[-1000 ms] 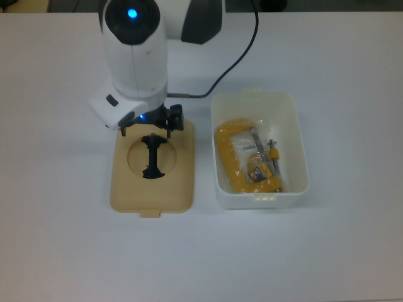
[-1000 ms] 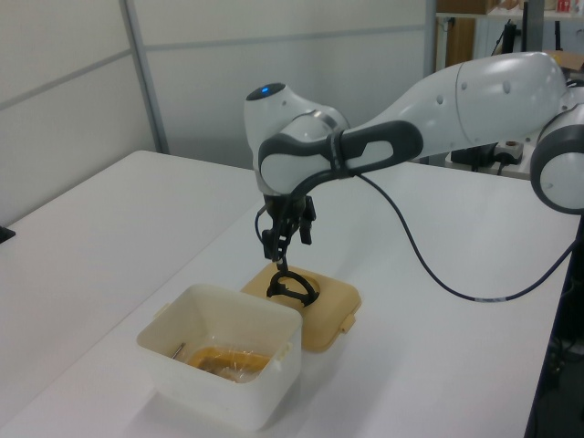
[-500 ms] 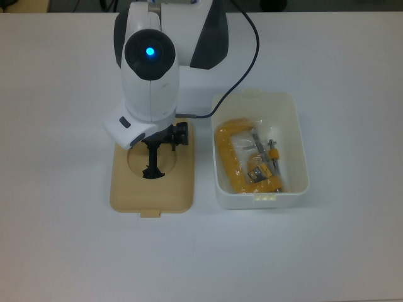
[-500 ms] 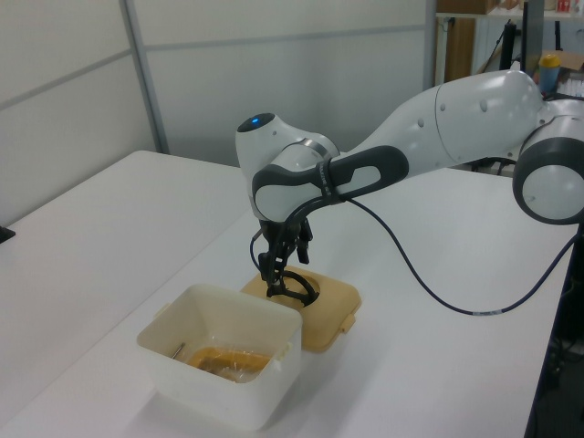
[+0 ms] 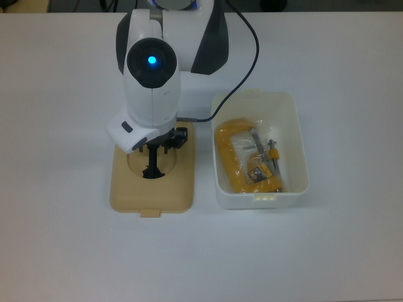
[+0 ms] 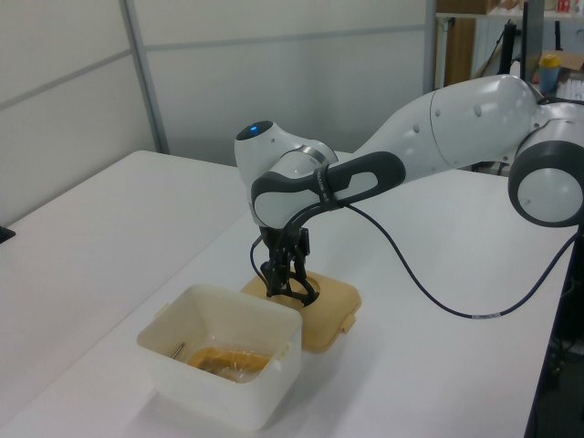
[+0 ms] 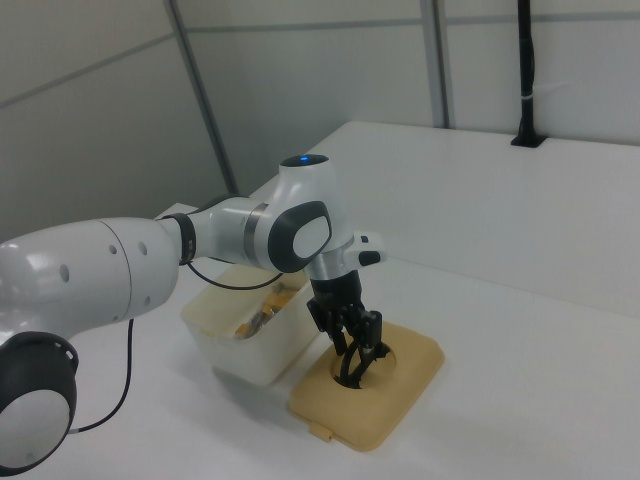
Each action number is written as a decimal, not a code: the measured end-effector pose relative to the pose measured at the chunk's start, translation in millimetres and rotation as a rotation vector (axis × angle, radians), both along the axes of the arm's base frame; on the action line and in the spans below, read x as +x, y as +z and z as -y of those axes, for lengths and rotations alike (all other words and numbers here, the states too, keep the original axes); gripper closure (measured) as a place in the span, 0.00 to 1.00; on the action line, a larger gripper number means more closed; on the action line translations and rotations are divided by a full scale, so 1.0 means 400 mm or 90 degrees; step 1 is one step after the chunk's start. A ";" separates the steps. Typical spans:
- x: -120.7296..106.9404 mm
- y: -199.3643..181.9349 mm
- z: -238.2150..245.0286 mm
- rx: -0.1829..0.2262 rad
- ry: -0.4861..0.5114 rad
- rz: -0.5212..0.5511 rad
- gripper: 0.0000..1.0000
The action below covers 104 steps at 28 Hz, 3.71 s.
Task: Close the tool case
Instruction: 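Close the gripper around the black lid handle, then lift the tan lid up off the table by its handle, then carry the lid over the white box and lower it onto the rim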
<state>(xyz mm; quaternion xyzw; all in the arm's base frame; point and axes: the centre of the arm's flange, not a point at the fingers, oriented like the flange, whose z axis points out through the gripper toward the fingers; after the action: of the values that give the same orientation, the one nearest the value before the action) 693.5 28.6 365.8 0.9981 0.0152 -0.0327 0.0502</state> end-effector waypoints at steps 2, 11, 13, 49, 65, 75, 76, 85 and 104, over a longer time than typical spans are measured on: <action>0.000 -0.001 0.000 0.000 0.000 -0.001 0.50; 0.004 0.016 0.002 0.000 -0.003 0.008 0.80; 0.005 0.027 0.007 -0.001 -0.005 0.013 0.82; -0.103 0.435 0.061 0.003 -0.038 0.048 0.89; -0.143 0.536 -0.109 0.017 -0.012 0.069 0.89; -0.167 0.525 -0.280 0.021 0.029 0.066 0.89; -0.169 0.521 -0.294 0.021 0.031 0.065 0.89; -0.153 0.450 -0.391 0.022 0.041 0.064 0.89; -0.135 0.393 -0.499 0.036 0.029 0.099 0.89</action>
<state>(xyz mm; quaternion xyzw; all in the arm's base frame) 639.4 228.4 523.0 0.9980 0.0350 0.0463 0.0242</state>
